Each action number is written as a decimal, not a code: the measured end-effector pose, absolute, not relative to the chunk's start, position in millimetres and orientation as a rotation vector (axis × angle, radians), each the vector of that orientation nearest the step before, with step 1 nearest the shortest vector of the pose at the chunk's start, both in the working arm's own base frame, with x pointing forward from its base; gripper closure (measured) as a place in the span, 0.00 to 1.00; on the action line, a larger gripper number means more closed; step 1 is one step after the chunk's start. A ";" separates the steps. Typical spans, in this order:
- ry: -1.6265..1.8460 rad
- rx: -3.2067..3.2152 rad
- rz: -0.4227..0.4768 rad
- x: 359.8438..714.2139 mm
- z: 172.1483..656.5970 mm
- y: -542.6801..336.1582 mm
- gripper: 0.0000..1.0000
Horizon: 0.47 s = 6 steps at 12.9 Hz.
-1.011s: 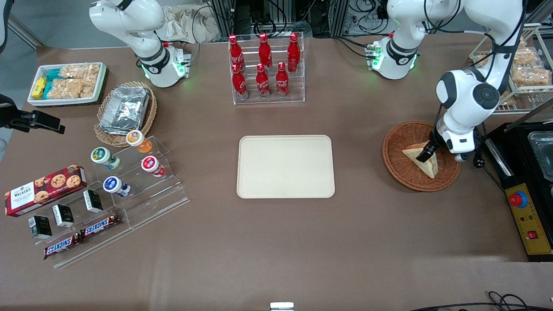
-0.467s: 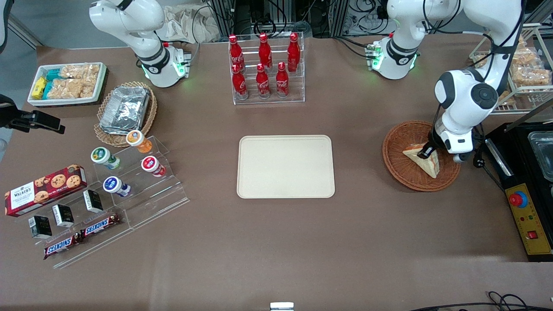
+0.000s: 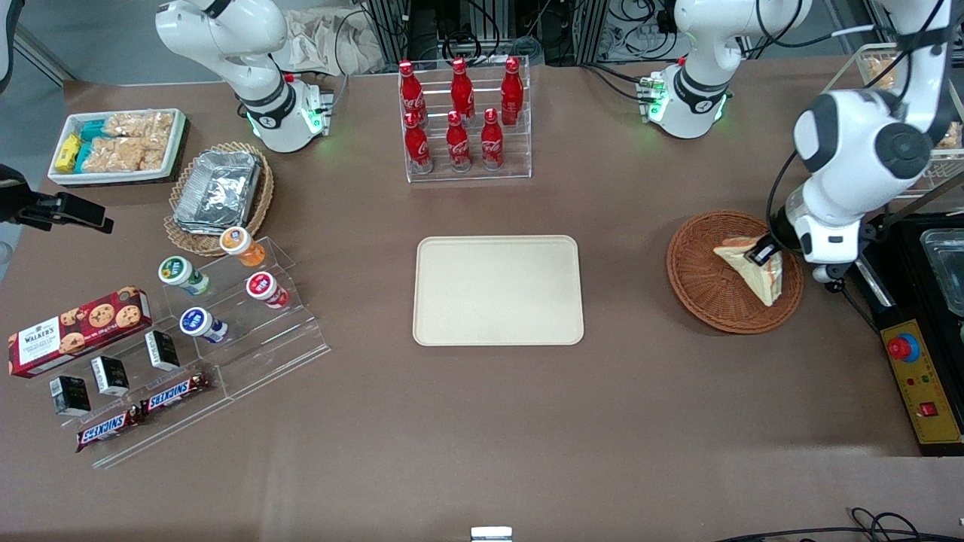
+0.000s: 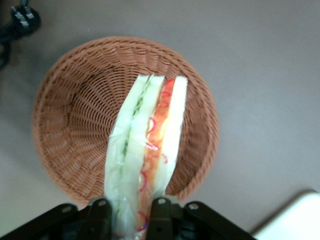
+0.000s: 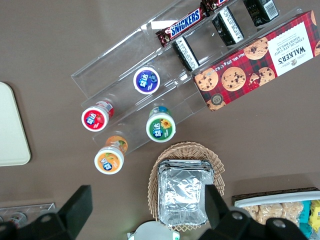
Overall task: Place sandwich from basket to tray
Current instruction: 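Close the left gripper on the sandwich and lift it from the basket, then carry the sandwich with the left gripper over the cream tray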
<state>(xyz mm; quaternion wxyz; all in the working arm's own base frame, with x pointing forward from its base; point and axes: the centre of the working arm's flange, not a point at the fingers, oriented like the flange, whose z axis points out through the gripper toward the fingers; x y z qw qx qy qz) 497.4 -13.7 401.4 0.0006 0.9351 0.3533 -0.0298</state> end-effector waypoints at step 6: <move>0.693 3.142 -0.077 499.6 552.9 -150.6 0.76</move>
